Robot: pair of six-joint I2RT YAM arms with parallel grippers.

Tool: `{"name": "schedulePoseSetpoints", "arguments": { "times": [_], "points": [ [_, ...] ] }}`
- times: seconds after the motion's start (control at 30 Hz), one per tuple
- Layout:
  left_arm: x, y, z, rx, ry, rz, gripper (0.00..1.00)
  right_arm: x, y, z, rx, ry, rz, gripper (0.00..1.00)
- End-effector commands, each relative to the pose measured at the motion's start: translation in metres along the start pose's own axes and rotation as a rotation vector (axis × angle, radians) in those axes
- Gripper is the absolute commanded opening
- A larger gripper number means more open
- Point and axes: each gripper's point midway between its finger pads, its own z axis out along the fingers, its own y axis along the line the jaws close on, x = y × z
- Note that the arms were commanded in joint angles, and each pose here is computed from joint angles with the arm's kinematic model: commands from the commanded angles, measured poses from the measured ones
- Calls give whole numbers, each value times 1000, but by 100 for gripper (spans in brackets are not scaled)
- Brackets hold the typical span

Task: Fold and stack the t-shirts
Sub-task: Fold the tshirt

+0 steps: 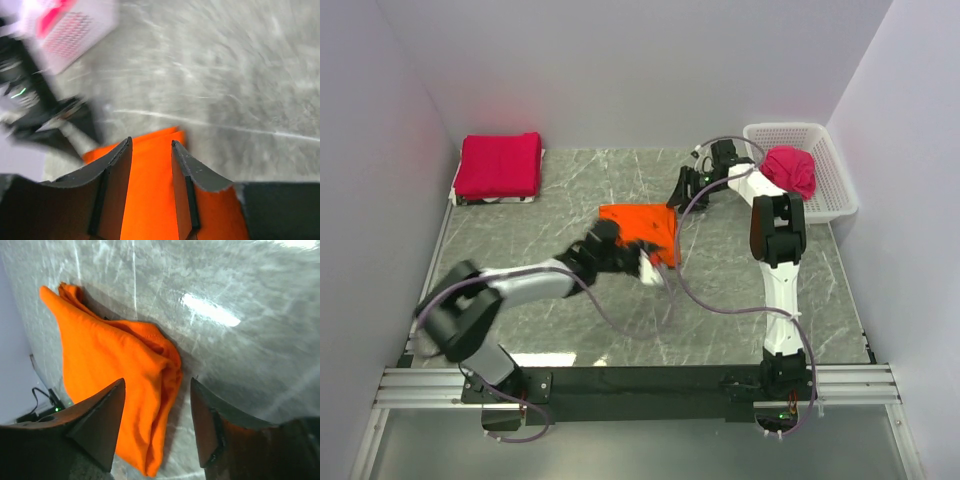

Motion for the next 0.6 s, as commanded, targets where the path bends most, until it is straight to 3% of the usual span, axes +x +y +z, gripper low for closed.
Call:
{"name": "schedulePoseSetpoints", "arguments": {
  "times": [0.0, 0.07, 0.17, 0.27, 0.3, 0.37, 0.4, 0.43, 0.47, 0.5, 0.57],
  "points": [
    [-25, 16, -55, 63, -51, -306, 43, -42, 39, -65, 22, -168, -156, 63],
    [-26, 37, -87, 16, -38, -403, 43, -48, 51, -84, 26, -212, -192, 63],
    [-9, 58, -120, -62, 17, -700, 44, -43, 73, -95, -46, -222, -192, 58],
    [17, 86, -132, -100, -1, -1083, 41, -26, 95, -93, -193, -194, -123, 47],
    [19, 93, -130, -92, -22, -1274, 38, -25, 104, -90, -241, -198, -138, 43],
    [36, 112, -118, -5, -79, -1443, 31, -3, 107, -80, -305, -135, -59, 32],
    [37, 119, -114, 19, -105, -1593, 29, 2, 108, -75, -324, -123, -54, 29],
    [52, 118, -105, 50, -131, -1668, 27, 12, 109, -65, -331, -101, -49, 27],
    [55, 138, -104, 14, -214, -1610, 24, 15, 106, -58, -332, -84, -33, 27],
    [57, 140, -101, 28, -244, -1725, 24, 18, 107, -52, -339, -70, -24, 27],
    [86, 137, -87, 17, -257, -1795, 22, 12, 103, -38, -331, -84, -29, 24]
  ]
}}
